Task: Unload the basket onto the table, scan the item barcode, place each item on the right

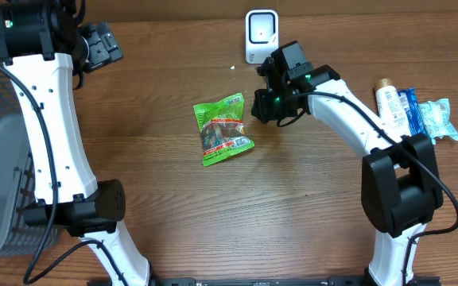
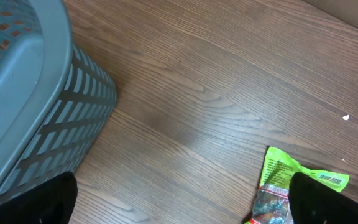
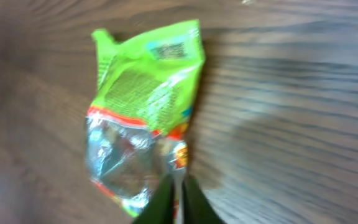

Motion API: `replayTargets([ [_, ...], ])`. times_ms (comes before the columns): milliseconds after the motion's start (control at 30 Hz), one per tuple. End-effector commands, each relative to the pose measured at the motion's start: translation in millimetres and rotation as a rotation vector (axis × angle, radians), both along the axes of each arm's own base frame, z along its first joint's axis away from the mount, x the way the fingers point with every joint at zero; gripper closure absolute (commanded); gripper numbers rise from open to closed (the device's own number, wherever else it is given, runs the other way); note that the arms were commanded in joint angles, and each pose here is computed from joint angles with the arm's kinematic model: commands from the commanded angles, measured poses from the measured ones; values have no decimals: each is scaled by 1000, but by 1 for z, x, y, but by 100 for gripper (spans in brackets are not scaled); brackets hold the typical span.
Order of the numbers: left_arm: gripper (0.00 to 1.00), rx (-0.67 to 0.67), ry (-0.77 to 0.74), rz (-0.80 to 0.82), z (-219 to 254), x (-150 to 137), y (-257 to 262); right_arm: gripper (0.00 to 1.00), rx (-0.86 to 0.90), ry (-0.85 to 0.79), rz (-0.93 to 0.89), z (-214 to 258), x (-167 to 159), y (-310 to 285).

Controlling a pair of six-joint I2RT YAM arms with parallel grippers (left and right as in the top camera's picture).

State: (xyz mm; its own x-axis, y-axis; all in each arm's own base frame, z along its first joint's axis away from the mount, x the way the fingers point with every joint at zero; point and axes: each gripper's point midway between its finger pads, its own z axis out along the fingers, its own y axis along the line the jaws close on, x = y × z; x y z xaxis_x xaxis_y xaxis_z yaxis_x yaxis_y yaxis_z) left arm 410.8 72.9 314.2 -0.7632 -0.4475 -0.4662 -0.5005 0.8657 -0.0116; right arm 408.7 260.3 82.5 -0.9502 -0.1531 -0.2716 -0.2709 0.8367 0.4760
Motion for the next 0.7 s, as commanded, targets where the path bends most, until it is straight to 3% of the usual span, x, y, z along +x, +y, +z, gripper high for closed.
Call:
replayTargets([
  [0, 0, 7, -15, -12, 7, -3, 0, 96, 83, -25, 113, 20, -14, 29],
  [333, 0, 7, -15, -12, 7, -3, 0, 96, 28, -5, 239, -12, -55, 80],
  [667, 0, 7, -15, -12, 7, -3, 0, 96, -274, 36, -3, -61, -40, 32],
])
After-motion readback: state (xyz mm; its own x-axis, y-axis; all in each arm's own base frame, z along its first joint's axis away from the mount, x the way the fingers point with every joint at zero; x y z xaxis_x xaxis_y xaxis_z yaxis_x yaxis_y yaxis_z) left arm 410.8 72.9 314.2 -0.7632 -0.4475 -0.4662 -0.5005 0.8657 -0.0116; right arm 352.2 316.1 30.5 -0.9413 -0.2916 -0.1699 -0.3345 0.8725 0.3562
